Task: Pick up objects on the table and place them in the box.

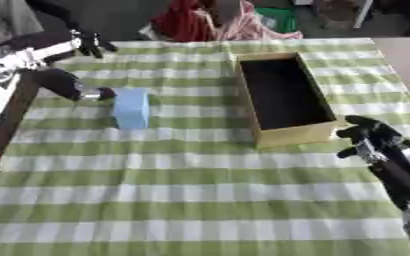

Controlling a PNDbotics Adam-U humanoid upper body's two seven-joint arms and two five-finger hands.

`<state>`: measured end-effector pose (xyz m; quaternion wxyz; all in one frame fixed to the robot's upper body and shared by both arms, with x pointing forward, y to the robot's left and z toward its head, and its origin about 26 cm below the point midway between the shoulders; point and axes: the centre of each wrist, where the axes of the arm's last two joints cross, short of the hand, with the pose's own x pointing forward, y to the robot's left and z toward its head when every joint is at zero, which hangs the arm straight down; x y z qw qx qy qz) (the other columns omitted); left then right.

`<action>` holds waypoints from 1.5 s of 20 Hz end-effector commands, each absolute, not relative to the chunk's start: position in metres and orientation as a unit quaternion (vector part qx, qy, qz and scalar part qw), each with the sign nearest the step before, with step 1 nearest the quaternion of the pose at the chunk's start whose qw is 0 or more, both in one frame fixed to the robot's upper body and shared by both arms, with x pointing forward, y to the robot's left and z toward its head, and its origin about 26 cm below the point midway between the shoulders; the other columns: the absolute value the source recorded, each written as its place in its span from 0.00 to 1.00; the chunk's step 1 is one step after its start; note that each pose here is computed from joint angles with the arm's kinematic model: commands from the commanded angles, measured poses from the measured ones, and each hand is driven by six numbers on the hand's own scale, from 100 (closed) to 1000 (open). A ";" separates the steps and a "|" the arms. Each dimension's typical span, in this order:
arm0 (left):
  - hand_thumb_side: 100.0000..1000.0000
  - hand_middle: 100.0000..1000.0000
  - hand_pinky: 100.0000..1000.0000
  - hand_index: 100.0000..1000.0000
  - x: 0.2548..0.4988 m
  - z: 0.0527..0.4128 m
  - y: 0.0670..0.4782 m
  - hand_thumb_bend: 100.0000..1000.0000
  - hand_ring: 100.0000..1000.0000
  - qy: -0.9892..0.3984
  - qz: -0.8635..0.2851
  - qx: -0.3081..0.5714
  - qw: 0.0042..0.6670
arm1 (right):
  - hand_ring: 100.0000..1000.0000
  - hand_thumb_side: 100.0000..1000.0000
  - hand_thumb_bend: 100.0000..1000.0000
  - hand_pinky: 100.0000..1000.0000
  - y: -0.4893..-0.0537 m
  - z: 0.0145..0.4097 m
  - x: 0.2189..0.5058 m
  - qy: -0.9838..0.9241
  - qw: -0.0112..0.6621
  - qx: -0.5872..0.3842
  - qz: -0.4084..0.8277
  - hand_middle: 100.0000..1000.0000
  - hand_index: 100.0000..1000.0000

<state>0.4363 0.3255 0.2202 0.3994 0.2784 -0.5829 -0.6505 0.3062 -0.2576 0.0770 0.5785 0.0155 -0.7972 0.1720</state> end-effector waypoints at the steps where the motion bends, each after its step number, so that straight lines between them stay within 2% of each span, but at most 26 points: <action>1: 0.39 0.82 0.79 0.89 0.445 0.224 0.325 0.51 0.78 -0.563 -0.667 0.295 0.389 | 0.78 0.47 0.00 0.52 -0.261 0.083 0.308 -0.801 0.570 0.010 0.180 0.57 0.82; 12: 0.46 0.79 0.77 0.88 0.465 0.194 0.312 0.49 0.75 -0.518 -0.707 0.274 0.396 | 0.77 0.47 0.00 0.52 -0.260 0.082 0.308 -0.801 0.571 0.012 0.179 0.57 0.82; 16: 0.44 0.75 0.75 0.87 0.467 0.187 0.310 0.48 0.73 -0.507 -0.718 0.267 0.395 | 0.77 0.47 0.00 0.52 -0.260 0.082 0.308 -0.801 0.572 0.012 0.179 0.57 0.82; 19: 0.25 0.70 0.73 0.84 0.467 0.184 0.309 0.39 0.69 -0.504 -0.720 0.268 0.394 | 0.77 0.47 0.00 0.52 -0.260 0.082 0.308 -0.801 0.572 0.012 0.179 0.57 0.82; 20: 0.22 0.66 0.72 0.83 0.467 0.183 0.309 0.33 0.66 -0.504 -0.719 0.270 0.395 | 0.77 0.47 0.00 0.52 -0.260 0.082 0.308 -0.801 0.572 0.012 0.179 0.57 0.82; 22: 0.22 0.66 0.72 0.82 0.467 0.182 0.308 0.32 0.66 -0.507 -0.715 0.273 0.396 | 0.77 0.47 0.00 0.52 -0.260 0.082 0.308 -0.800 0.572 0.012 0.179 0.57 0.82; 23: 0.20 0.52 0.70 0.78 0.467 0.181 0.308 0.18 0.58 -0.508 -0.714 0.274 0.396 | 0.77 0.47 0.00 0.52 -0.260 0.082 0.308 -0.800 0.572 0.012 0.179 0.57 0.82; 24: 0.19 0.50 0.69 0.77 0.467 0.181 0.308 0.15 0.56 -0.514 -0.707 0.277 0.398 | 0.77 0.47 0.00 0.52 -0.260 0.082 0.308 -0.801 0.572 0.012 0.179 0.57 0.82; 30: 0.16 0.42 0.67 0.75 0.466 0.200 0.304 0.00 0.51 -0.571 -0.662 0.287 0.391 | 0.77 0.47 0.00 0.52 -0.260 0.081 0.308 -0.800 0.572 0.012 0.179 0.57 0.82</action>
